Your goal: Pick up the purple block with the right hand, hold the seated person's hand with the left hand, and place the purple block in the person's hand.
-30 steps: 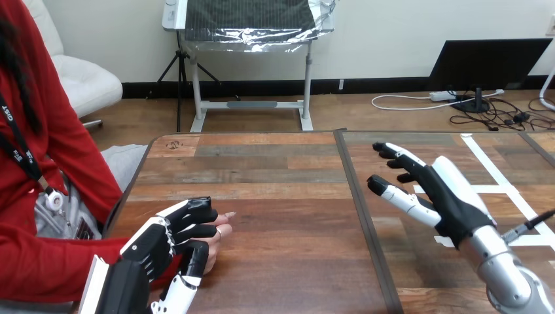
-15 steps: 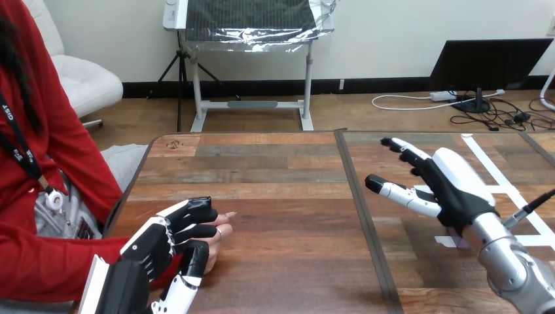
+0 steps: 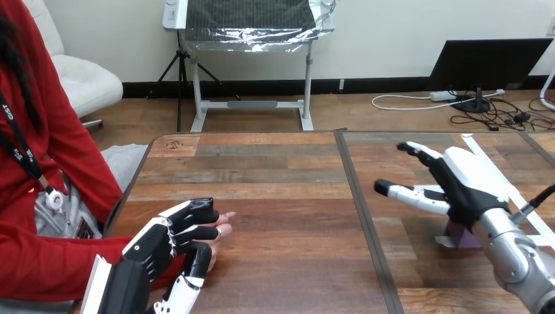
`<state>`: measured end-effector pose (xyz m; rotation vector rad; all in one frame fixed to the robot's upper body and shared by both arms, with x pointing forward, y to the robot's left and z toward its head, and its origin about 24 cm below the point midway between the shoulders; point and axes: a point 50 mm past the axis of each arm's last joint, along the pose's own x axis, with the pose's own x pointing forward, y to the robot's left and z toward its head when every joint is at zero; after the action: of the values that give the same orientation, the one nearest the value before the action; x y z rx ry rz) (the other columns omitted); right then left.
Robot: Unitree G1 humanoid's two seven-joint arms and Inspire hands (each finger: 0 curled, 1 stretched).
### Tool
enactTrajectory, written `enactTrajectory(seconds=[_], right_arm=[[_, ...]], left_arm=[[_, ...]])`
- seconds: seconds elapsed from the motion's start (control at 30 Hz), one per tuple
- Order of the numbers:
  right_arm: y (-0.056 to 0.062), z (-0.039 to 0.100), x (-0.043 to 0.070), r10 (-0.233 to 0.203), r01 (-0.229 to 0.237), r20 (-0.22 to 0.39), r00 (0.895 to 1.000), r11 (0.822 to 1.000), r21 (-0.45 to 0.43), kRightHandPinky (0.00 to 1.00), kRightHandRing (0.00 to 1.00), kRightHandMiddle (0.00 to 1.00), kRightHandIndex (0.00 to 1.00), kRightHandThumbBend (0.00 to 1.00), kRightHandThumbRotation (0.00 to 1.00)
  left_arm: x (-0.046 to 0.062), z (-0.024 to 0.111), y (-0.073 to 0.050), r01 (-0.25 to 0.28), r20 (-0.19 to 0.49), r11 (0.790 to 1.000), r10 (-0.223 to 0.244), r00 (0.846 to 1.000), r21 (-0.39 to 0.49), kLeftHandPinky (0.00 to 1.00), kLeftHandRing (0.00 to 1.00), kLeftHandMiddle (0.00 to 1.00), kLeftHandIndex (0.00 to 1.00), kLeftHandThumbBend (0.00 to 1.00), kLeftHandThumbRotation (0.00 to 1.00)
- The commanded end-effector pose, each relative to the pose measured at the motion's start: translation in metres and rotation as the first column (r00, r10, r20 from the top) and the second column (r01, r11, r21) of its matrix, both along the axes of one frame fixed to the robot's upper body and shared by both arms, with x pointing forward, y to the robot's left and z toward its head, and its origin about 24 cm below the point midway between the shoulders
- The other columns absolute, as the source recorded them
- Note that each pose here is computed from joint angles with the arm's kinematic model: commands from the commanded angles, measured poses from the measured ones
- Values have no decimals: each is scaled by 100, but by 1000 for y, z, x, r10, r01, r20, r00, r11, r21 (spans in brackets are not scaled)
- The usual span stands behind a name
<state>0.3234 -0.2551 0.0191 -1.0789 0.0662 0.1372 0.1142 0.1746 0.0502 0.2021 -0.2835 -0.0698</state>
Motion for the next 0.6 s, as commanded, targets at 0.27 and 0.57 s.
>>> enactTrajectory(seconds=[0.27, 0.57], right_arm=[[-11, 29, 20, -48, 50, 32, 998, 998, -45, 80, 88, 89, 88, 80, 75], [-16, 26, 19, -77, 76, -10, 997, 996, -47, 77, 86, 88, 87, 78, 65]], left_arm=[[11, 10, -4, 0, 87, 1000, 0, 996, -4, 63, 68, 73, 75, 31, 61], [11, 11, -2, 5, 85, 1000, -5, 996, -3, 61, 68, 73, 74, 31, 61]])
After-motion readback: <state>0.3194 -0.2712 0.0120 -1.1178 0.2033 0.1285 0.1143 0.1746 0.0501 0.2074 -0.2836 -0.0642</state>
